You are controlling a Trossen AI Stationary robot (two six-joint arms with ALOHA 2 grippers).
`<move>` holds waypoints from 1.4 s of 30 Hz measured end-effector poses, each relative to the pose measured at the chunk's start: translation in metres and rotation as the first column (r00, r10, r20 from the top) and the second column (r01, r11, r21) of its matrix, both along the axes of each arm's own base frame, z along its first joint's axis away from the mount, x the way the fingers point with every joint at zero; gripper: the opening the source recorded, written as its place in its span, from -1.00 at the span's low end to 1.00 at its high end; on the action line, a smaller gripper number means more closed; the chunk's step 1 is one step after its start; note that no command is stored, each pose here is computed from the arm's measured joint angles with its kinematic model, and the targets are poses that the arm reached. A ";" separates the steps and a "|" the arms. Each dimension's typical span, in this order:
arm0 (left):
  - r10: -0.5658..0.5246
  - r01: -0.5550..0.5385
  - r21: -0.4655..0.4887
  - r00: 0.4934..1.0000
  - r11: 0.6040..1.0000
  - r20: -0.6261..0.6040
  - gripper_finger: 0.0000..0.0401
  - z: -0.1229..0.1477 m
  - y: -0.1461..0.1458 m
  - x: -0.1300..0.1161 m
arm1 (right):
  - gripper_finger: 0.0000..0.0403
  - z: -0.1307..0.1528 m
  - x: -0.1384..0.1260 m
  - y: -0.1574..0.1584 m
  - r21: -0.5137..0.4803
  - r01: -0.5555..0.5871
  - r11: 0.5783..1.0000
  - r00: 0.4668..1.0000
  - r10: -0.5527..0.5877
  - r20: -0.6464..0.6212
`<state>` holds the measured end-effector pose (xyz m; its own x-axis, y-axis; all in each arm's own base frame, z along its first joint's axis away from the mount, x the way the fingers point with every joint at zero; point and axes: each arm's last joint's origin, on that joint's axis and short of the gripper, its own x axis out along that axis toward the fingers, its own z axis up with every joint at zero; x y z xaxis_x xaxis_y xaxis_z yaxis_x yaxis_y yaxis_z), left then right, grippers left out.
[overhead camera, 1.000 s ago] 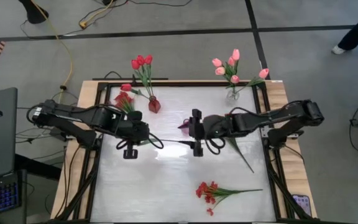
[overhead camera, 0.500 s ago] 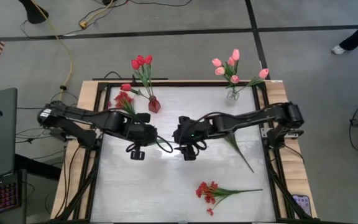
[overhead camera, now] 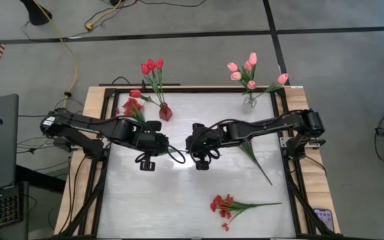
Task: Sort flowers into vase by color
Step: Put the red flower into the red vase
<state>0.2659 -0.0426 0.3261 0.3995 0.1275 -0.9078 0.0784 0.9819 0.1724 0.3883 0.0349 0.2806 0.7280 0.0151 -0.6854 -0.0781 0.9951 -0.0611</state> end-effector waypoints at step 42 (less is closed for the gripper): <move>0.058 0.132 -0.145 0.510 0.981 0.858 -0.07 0.038 0.022 -0.130 | -0.91 0.044 -0.073 -0.003 0.123 -0.139 0.983 0.944 0.094 0.315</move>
